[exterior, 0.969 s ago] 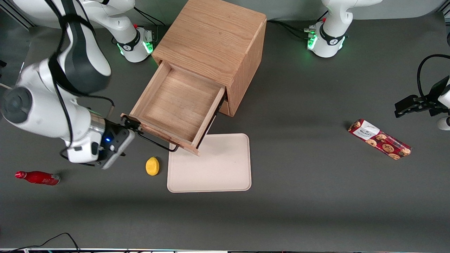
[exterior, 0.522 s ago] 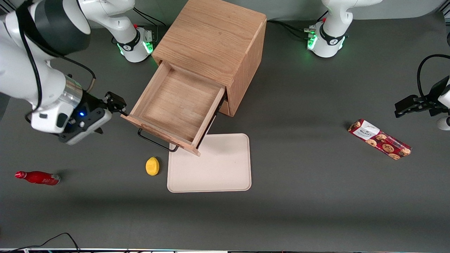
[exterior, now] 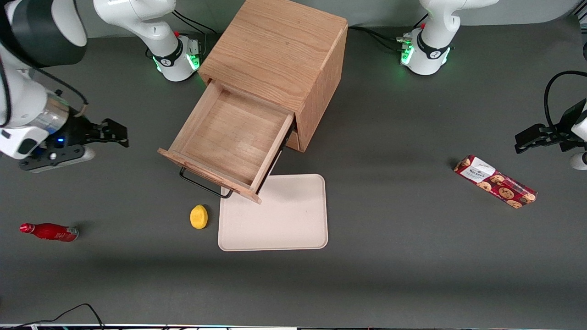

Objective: Open upper drawer

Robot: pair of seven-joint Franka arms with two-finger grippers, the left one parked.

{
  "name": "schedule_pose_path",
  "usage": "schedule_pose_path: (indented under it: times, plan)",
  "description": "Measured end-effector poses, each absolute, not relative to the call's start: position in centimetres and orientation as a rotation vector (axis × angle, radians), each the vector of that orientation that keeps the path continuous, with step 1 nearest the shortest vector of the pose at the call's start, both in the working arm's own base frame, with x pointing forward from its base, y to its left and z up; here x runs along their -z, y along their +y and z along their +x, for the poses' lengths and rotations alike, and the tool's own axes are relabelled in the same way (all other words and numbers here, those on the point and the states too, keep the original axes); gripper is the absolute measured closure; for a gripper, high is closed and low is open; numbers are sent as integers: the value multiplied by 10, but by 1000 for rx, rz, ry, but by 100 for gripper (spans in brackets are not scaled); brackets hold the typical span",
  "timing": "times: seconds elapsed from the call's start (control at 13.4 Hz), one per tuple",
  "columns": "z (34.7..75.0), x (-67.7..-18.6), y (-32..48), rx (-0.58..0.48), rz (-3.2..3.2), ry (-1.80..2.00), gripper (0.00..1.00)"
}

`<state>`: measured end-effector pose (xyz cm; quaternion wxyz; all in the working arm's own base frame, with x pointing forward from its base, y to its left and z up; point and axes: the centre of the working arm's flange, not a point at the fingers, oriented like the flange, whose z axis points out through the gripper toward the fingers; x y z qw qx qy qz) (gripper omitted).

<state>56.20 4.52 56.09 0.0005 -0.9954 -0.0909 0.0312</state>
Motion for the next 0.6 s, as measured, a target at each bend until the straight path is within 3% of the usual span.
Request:
schedule_pose_path:
  times: [0.6]
  plan:
    - [558,-560,25,-106,-3145,-212,0]
